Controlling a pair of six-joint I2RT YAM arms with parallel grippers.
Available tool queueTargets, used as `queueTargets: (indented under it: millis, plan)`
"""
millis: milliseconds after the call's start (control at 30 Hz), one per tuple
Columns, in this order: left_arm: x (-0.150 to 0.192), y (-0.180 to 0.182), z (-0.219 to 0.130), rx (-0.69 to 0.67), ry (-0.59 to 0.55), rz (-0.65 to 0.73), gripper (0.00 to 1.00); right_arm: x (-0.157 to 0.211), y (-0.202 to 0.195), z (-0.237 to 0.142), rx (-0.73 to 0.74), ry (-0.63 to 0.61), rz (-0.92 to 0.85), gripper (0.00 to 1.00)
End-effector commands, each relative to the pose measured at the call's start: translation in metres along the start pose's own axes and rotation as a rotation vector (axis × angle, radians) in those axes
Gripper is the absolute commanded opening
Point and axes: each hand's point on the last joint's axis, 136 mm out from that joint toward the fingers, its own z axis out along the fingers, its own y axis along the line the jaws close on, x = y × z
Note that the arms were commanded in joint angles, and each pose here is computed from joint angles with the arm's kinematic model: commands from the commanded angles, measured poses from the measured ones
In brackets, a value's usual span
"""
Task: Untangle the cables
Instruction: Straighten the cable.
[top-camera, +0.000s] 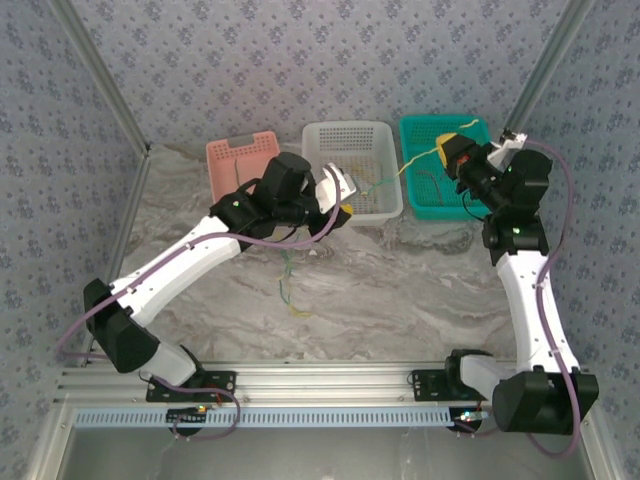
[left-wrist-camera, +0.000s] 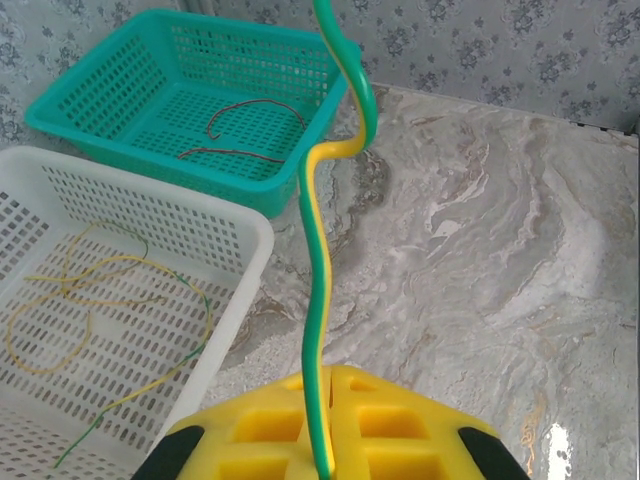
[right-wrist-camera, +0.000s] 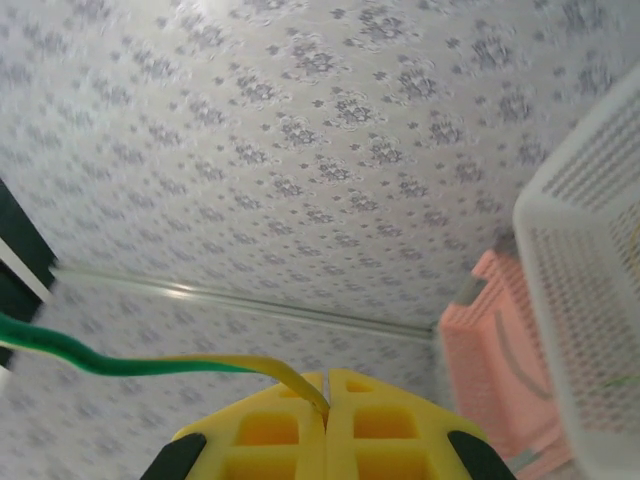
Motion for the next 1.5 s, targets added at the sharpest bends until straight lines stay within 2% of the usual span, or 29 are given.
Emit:
queueTargets:
  millis: [0,100,133,167,200,267,333,433,533,733,867,1267,1467]
  plan:
    - [0.055,-0.002,-0.007,0.006,0.194,-0.076,0.00,-0.073,0.025,-0.022,-0.148,-0.311,0.199,0.00]
    - [0.048,0.010,-0.009,-0.067,0.171,-0.086,0.00,-0.066,0.042,-0.022,-0.126,-0.240,0.129,0.00]
    - [0.045,0.017,-0.011,-0.105,0.162,-0.095,0.00,-0.060,0.053,-0.024,-0.093,-0.209,0.065,0.09]
    - [0.041,0.025,-0.012,-0.151,0.153,-0.102,0.00,-0.050,0.052,-0.027,-0.017,-0.180,0.009,0.29]
    - [0.037,0.033,-0.012,-0.193,0.140,-0.114,0.00,-0.042,0.050,-0.034,0.049,-0.175,-0.048,0.45]
    - [0.031,0.044,-0.013,-0.254,0.123,-0.132,0.00,-0.029,0.043,-0.056,0.157,-0.201,-0.138,0.58]
    - [0.027,0.052,-0.012,-0.313,0.120,-0.136,0.00,-0.017,0.033,-0.078,0.240,-0.233,-0.186,0.62]
    - [0.024,0.058,-0.007,-0.388,0.127,-0.113,0.00,0.017,0.017,-0.095,0.277,-0.218,-0.204,0.64]
    - [0.021,0.057,-0.002,-0.428,0.118,-0.094,0.00,0.063,-0.008,-0.089,0.274,-0.168,-0.214,0.65]
    - [0.015,0.051,0.000,-0.458,0.109,-0.073,0.00,0.138,-0.016,-0.040,0.265,-0.037,-0.210,0.66]
    - [0.013,0.045,0.002,-0.457,0.107,-0.062,0.00,0.169,-0.030,-0.010,0.320,0.007,-0.116,0.60]
    - [0.009,0.032,-0.001,-0.421,0.080,-0.066,0.00,0.166,-0.034,0.020,0.297,-0.012,-0.049,0.41]
    - [0.011,0.029,0.002,-0.405,0.085,-0.074,0.00,0.165,-0.028,0.030,0.253,0.007,-0.028,0.43]
